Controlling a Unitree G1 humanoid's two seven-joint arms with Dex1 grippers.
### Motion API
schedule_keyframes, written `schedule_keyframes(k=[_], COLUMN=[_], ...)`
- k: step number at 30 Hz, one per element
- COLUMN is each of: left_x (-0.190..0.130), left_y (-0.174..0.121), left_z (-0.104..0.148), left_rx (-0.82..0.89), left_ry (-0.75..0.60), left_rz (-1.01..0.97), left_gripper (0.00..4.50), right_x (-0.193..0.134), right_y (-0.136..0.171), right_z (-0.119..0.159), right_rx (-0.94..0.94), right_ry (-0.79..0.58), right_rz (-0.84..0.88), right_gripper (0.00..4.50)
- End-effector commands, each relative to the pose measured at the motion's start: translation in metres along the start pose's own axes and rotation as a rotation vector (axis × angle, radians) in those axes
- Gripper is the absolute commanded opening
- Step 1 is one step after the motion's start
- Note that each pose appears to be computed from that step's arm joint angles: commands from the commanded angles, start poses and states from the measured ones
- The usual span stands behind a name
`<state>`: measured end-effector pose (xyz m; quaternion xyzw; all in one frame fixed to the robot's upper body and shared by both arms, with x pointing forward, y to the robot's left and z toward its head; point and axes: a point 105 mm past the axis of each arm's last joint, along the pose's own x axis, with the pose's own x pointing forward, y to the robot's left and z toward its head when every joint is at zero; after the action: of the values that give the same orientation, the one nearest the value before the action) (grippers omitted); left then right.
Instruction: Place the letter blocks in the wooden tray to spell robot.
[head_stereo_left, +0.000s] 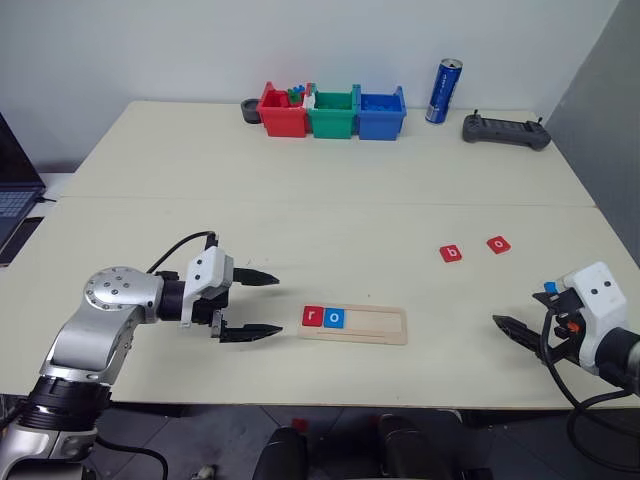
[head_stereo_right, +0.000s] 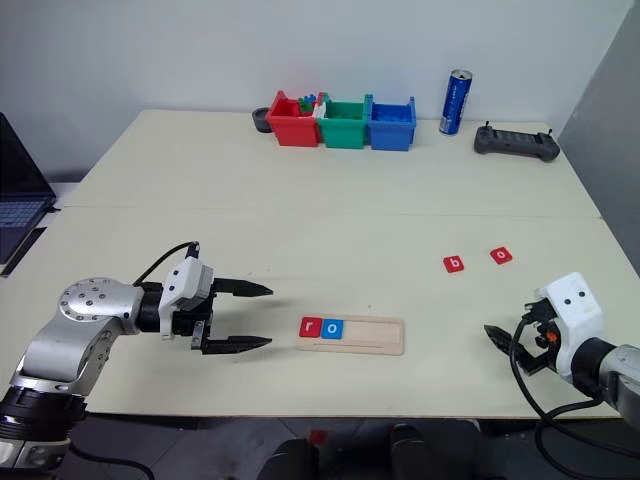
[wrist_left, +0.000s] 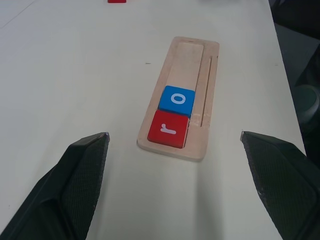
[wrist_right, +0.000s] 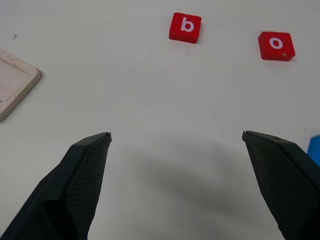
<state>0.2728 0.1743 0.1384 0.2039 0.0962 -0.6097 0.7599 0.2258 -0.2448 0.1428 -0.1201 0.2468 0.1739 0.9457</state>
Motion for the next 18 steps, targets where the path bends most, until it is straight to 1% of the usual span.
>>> schedule_keyframes(k=[1, 9, 18], left_x=[0.006, 0.014, 0.016], left_y=[-0.001, 0.0, 0.0], left_z=[0.013, 0.021, 0.024], left_rx=[0.036, 0.039, 0.041], left_ry=[-0.02, -0.03, -0.04], left_rz=[-0.018, -0.029, -0.024], left_gripper=[4.45, 4.45, 4.45], right_x=[-0.01, -0.012, -0.018], right_y=[-0.005, -0.013, -0.025], right_z=[0.015, 0.019, 0.019], right_rx=[-0.031, -0.015, 0.017], right_ry=[-0.026, -0.012, 0.009], right_rz=[-0.04, -0.088, -0.139], right_gripper=[4.5, 4.5, 4.5])
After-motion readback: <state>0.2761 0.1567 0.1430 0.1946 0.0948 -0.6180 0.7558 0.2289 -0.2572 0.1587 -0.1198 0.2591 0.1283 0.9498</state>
